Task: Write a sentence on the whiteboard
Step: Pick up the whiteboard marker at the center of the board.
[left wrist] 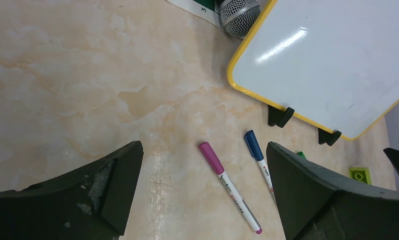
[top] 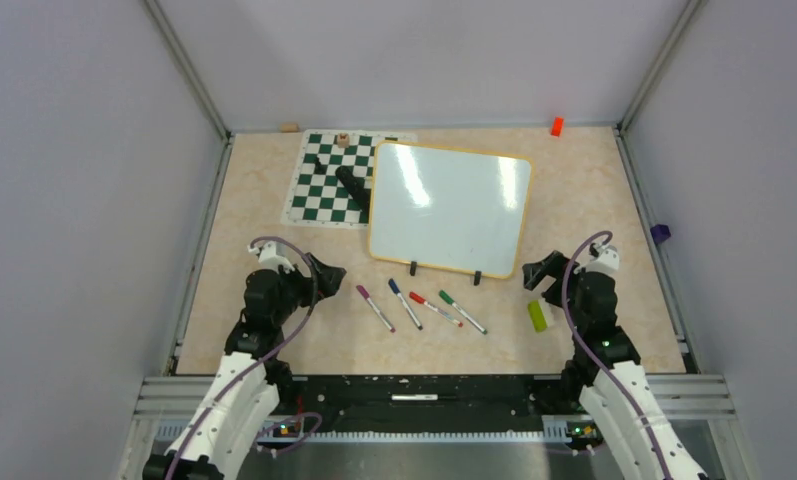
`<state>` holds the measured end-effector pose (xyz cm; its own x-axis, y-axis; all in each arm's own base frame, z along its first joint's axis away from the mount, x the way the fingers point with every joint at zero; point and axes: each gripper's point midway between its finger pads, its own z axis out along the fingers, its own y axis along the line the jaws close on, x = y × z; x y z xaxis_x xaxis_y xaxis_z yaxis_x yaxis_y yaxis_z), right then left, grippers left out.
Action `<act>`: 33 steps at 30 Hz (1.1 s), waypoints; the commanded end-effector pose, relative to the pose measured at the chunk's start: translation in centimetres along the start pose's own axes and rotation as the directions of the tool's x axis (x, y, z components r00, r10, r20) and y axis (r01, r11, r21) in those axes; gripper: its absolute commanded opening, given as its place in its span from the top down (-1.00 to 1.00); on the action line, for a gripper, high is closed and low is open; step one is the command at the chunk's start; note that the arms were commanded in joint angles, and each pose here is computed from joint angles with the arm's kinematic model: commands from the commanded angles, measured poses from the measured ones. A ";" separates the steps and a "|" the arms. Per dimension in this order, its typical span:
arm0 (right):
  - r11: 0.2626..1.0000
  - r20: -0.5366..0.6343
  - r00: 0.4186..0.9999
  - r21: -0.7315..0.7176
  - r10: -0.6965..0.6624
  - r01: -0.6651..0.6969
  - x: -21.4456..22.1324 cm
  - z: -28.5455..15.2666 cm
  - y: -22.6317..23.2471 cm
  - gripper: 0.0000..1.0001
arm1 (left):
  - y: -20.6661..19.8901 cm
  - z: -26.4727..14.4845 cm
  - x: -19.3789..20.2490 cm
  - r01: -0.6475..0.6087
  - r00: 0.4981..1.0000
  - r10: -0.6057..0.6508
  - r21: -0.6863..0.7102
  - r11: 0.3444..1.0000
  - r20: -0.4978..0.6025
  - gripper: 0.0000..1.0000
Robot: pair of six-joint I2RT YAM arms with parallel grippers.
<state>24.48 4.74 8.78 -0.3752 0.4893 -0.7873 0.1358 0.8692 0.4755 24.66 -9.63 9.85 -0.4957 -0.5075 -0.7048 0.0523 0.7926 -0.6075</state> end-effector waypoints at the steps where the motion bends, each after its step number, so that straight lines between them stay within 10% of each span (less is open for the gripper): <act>1: 0.999 0.038 0.999 -0.033 0.005 -0.004 -1.2 0.0 1.0 -0.98 | -0.8 0.1 -1.9 -0.036 0.998 0.035 0.009 0.999 0.050 -0.98; 14: 0.980 -0.073 0.985 -0.133 -0.159 0.148 -1.6 -0.3 6.7 -0.81 | -2.4 -0.1 -1.2 0.017 0.995 -0.023 -0.062 0.998 -0.098 -0.91; 22: 0.753 -0.106 0.781 -0.371 -0.616 0.543 5.9 -2.5 16.9 -0.70 | -4.9 0.6 -0.2 0.003 0.985 0.003 0.036 0.999 -0.173 -0.90; 33: 0.713 -0.244 0.703 -0.478 -0.668 0.512 12.1 -2.9 17.5 -0.24 | -5.3 0.1 0.1 -0.045 0.981 0.059 0.077 0.996 -0.183 -0.87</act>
<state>19.91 23.79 7.54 -0.5917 -0.2775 -0.7569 -0.4998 0.8630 0.0743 23.96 -13.47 11.03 -0.6741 -0.4084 -0.6155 0.0732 0.7923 -0.6058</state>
